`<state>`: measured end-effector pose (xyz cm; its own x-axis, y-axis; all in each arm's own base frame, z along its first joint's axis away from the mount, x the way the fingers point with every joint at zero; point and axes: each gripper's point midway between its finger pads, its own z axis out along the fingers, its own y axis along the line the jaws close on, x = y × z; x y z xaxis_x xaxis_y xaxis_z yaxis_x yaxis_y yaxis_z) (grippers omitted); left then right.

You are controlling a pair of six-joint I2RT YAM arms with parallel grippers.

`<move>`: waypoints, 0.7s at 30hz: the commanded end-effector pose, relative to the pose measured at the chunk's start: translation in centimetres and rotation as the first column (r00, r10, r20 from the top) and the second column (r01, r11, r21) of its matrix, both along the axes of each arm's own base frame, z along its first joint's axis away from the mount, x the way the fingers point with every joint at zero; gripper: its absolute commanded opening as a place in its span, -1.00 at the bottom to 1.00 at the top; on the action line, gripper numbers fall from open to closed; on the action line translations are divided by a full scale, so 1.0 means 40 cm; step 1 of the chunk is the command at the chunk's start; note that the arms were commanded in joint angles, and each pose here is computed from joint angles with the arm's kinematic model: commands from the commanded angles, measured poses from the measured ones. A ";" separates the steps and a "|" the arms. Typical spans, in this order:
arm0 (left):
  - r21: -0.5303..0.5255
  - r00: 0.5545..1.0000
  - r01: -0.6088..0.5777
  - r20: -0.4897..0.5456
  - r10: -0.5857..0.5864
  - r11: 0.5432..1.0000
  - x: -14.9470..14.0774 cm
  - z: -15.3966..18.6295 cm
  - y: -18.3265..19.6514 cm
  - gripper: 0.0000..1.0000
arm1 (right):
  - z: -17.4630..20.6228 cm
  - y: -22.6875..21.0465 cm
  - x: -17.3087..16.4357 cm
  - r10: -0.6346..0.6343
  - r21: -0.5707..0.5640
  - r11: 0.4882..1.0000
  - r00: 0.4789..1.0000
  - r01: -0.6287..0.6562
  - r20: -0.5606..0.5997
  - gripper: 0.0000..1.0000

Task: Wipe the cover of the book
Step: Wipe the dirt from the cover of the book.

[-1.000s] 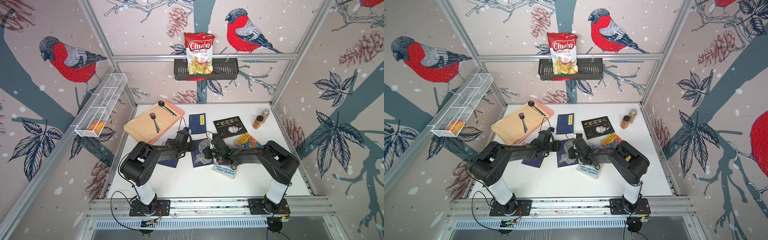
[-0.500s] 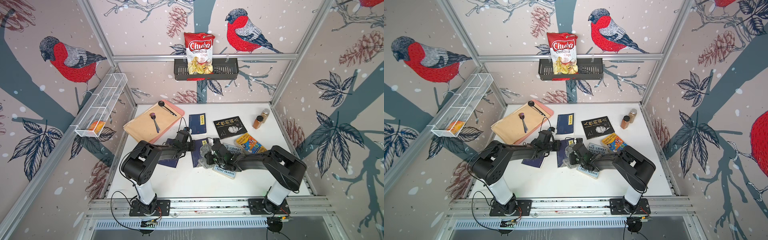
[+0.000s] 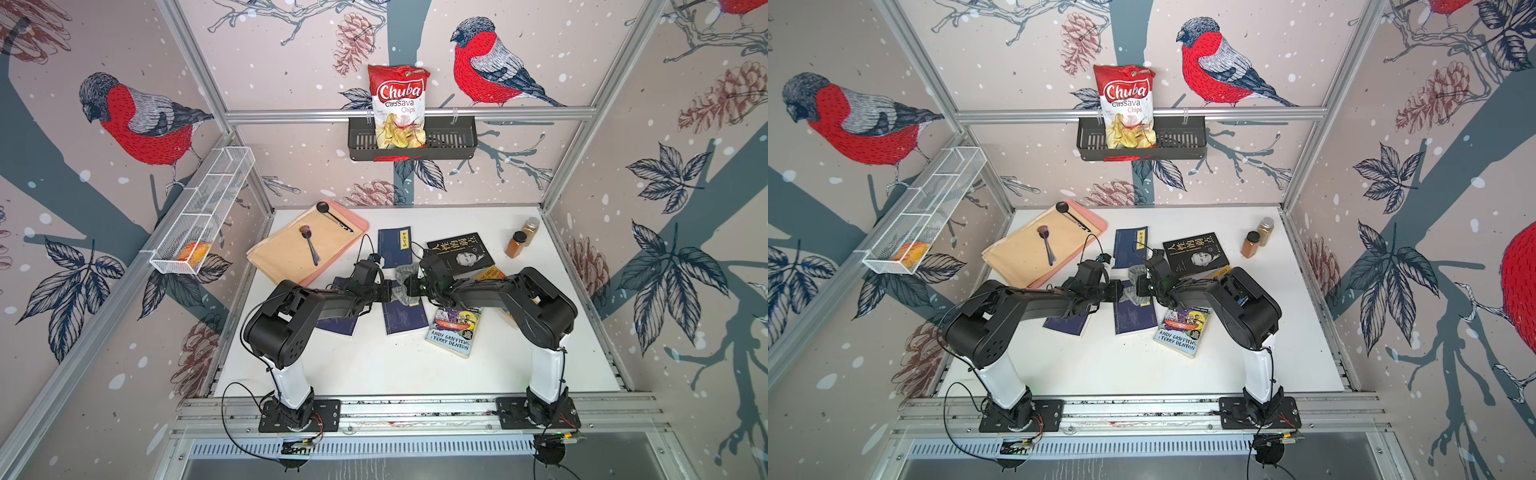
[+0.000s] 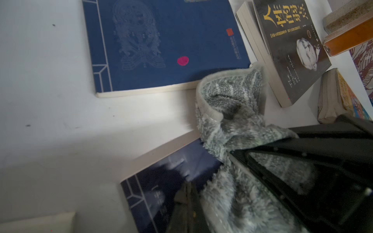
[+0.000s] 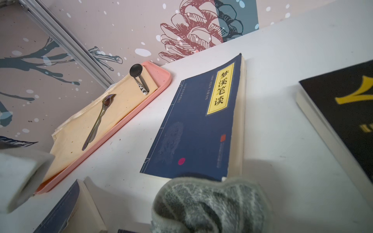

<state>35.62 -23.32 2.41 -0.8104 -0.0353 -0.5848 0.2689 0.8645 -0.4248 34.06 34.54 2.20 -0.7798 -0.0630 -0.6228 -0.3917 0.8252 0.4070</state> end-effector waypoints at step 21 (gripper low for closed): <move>0.121 0.980 0.007 -0.200 0.018 0.993 -0.113 -0.114 0.069 -1.00 | -0.166 -0.141 -0.101 -0.078 -0.224 0.974 0.977 0.032 -0.199 -1.00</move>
